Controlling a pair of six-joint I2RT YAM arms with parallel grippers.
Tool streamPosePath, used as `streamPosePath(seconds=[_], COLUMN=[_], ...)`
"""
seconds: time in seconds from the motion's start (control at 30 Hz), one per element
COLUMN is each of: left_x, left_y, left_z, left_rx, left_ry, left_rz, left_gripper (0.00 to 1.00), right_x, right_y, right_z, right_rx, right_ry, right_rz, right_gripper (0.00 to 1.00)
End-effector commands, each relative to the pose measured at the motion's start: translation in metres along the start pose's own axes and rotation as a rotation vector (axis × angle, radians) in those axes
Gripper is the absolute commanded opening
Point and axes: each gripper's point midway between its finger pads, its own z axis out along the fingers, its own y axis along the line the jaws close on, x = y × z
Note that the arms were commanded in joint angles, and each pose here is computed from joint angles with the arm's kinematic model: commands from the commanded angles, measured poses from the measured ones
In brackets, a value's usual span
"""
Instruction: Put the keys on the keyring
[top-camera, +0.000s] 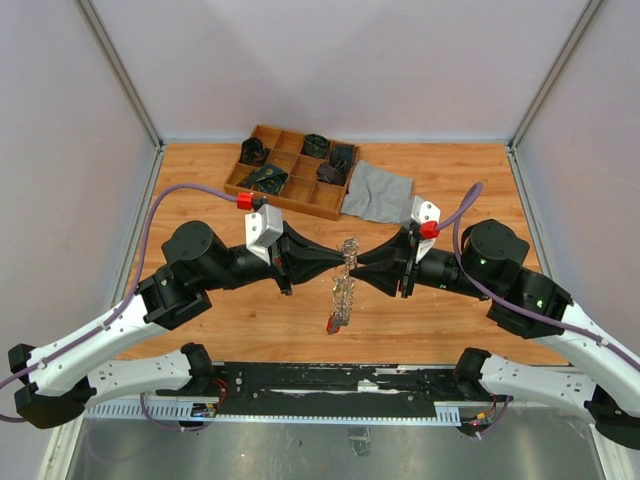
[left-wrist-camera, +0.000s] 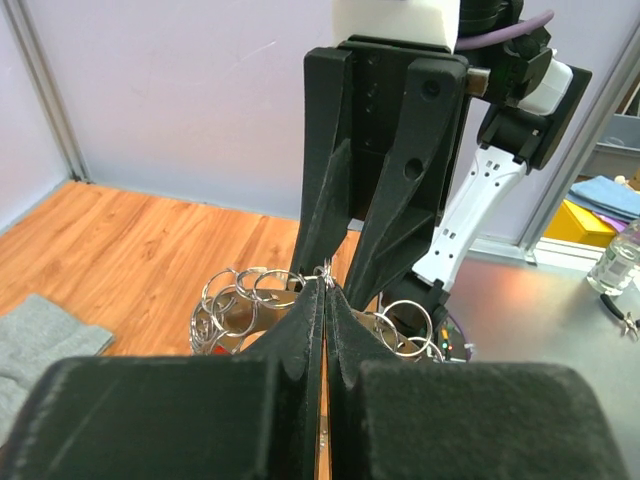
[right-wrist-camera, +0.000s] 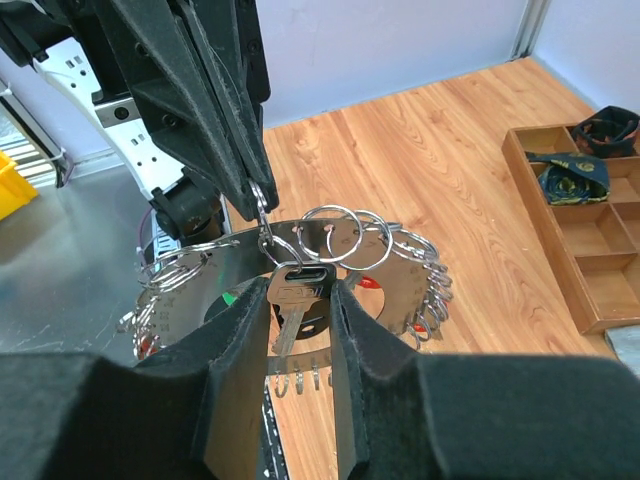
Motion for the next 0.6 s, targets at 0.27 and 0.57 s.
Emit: streamPosePath(seconds=[0.27, 0.57], left_x=[-0.029, -0.018], left_y=[-0.01, -0.008], left_z=[0.001, 0.006], left_rx=[0.04, 0.047], left_ry=[-0.09, -0.05], left_rz=[0.028, 0.029], left_gripper=[0.01, 0.01], right_x=[-0.02, -0.022], right_y=[-0.001, 0.002], right_z=[-0.009, -0.007], right_rx=[0.026, 0.002], right_ry=[-0.068, -0.057], right_rz=[-0.03, -0.033], right_gripper=[0.07, 0.07])
